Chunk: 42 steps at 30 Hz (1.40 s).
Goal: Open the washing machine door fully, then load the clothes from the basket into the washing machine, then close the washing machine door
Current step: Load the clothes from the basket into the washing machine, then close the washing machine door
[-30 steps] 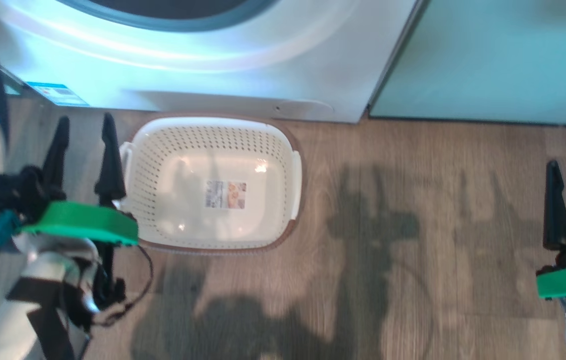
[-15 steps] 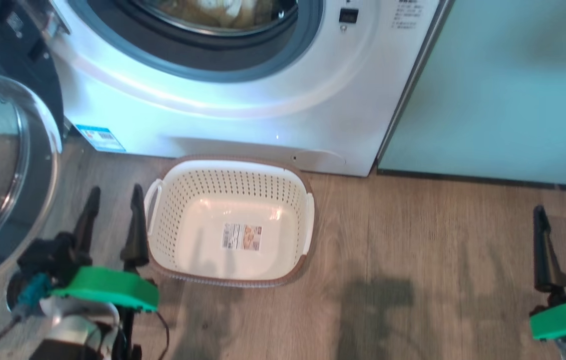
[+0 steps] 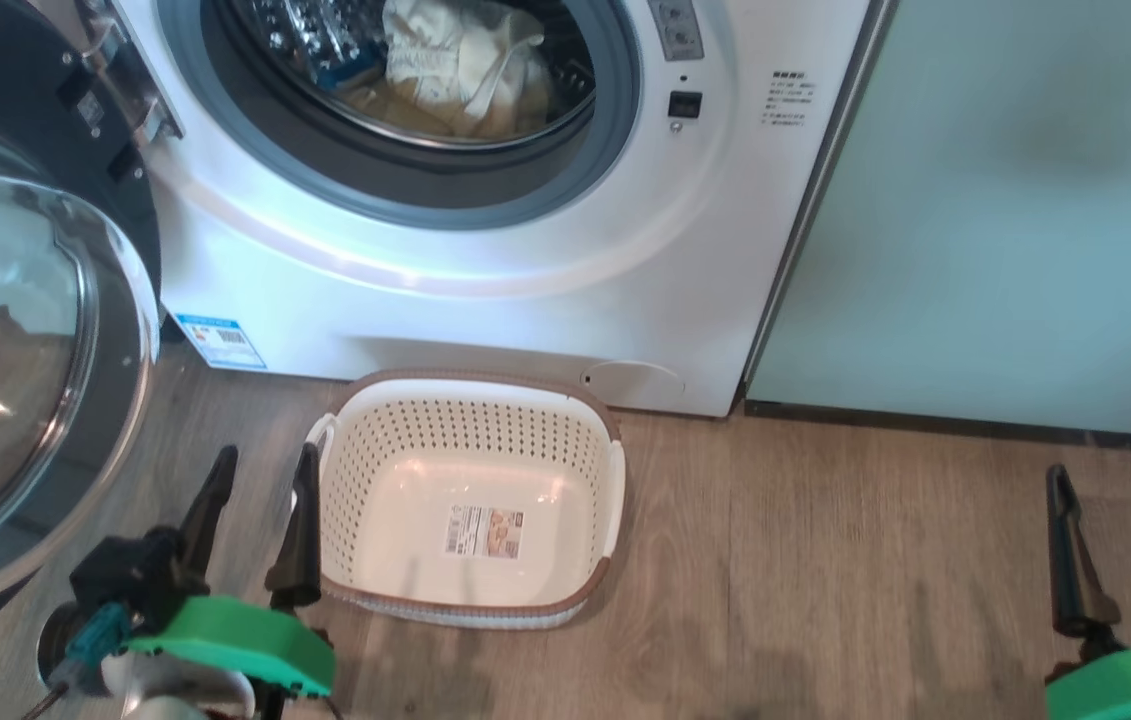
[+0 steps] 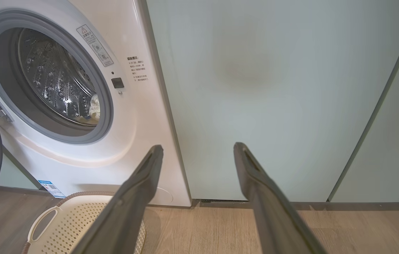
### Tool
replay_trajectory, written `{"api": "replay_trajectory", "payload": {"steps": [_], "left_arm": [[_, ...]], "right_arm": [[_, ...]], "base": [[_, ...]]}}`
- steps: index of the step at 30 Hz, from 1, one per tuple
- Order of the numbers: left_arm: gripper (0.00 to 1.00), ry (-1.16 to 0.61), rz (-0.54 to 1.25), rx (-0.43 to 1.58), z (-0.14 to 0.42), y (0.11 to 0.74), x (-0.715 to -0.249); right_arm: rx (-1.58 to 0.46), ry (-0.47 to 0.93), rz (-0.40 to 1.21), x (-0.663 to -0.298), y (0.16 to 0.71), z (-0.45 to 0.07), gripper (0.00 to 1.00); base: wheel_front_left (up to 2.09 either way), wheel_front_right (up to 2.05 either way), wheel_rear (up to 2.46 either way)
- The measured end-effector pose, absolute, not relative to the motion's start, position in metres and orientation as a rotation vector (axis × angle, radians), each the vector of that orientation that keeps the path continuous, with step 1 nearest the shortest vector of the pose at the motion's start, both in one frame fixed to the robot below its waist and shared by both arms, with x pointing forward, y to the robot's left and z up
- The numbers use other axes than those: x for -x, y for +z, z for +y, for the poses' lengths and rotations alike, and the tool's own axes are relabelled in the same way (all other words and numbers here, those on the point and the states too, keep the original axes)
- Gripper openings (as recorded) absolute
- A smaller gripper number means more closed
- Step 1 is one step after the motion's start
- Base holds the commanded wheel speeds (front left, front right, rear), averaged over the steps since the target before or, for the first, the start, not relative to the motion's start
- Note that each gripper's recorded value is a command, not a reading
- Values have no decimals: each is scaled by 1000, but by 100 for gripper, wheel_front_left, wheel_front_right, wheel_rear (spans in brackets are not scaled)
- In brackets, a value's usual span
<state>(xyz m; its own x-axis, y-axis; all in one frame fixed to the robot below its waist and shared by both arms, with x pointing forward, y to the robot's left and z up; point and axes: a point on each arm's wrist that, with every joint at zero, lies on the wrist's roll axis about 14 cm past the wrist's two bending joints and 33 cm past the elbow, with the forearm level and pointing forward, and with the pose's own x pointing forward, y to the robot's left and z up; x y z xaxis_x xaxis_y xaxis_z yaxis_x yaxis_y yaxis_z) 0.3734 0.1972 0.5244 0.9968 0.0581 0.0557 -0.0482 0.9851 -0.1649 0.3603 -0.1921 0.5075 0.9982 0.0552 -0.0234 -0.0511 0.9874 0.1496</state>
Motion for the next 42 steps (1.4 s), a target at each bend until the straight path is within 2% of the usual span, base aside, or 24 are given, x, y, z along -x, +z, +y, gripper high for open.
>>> {"api": "replay_trajectory", "payload": {"steps": [7,28,35,42], "left_arm": [[100,43,-56,159,195,526,-364],[100,23,-67,122,191,531,-363],[100,26,-77,103,189,533,-361],[100,26,-73,88,191,532,-359]], "right_arm": [[-146,45,33,-347,510,-194,100],[-147,36,24,-344,515,-195,100],[-146,35,15,-343,517,-195,100],[-147,42,12,-344,518,-193,100]], "base": [[0,0,0],[-2,1,2],[-94,60,34],[-193,175,19]]}}
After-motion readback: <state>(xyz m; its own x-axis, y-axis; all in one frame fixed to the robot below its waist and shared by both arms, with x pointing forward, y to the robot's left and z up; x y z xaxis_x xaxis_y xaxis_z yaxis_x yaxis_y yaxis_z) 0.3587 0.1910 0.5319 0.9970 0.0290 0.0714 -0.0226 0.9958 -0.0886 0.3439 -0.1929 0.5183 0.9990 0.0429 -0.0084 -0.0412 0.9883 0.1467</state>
